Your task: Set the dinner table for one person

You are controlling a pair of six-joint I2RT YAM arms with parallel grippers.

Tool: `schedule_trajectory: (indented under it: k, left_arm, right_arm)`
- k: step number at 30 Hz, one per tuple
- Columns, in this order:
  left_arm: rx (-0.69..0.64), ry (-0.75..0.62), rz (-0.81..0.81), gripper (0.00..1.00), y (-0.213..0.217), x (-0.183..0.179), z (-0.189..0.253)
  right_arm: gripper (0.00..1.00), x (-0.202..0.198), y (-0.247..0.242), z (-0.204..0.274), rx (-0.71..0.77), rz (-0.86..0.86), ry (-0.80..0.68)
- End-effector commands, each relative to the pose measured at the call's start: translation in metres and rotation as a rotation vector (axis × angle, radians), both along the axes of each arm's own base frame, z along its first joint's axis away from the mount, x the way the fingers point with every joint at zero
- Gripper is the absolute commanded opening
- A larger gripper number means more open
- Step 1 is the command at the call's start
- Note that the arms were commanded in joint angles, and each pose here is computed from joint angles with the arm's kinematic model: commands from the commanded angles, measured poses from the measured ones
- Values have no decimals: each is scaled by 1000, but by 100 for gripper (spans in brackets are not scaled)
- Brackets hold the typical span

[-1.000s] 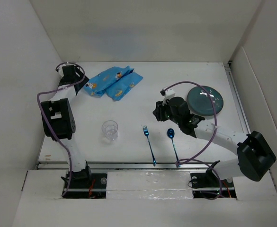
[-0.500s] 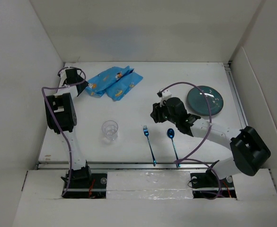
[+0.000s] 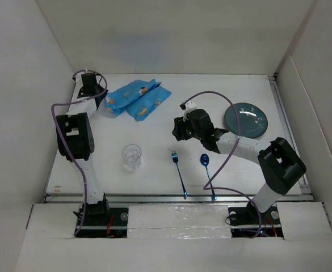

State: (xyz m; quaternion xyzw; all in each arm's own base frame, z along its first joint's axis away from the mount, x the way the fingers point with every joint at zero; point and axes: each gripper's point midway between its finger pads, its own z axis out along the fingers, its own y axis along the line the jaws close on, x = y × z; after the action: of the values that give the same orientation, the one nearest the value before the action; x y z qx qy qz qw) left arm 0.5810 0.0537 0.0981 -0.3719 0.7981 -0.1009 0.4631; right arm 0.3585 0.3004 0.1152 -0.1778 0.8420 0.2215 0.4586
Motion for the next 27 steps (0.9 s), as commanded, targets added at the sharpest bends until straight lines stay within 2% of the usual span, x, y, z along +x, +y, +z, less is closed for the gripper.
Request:
schedule_trajectory:
  k: [1,2,3,5,6,11,14,18,21,24,27]
  left_arm:
    - [46,-460,-169,0,-74,2,215]
    - [57,-499,-201,0,-90,-3,239]
    - [76,-587,-262,0,-120,-15,287]
    - [69,-665,-355,0,-154,-34,328]
    - [60,-737,-402,0,-177,-53,361]
    - [-31,-931,-537,0,-221,-107,446]
    - [-80,-1031,-562,0,-222,-131,486]
    - [-40,-1059,-533,0,-215,-133,503]
    - [-24,-1050,-547,0,-218,-128,497]
    - [-17,-1030,-549,0,-220,-118,483]
    - [-49,-989,-595,0,-229,-103,465]
  right_arm:
    - [56,23,11,52,99,-8,-106]
    - [57,22,10,57,102,-7,-113]
    - [58,26,4,61,101,-25,-124]
    - [59,27,-4,77,111,-39,-151]
    - [59,25,-6,80,109,-41,-153]
    - [65,23,-29,106,125,-79,-196]
    - [73,26,-40,109,121,-98,-200]
    - [85,32,-45,100,107,-105,-186]
    - [96,42,-48,92,103,-115,-177]
    - [99,41,-30,95,166,7,-172]
    - [96,55,-17,91,210,41,-183]
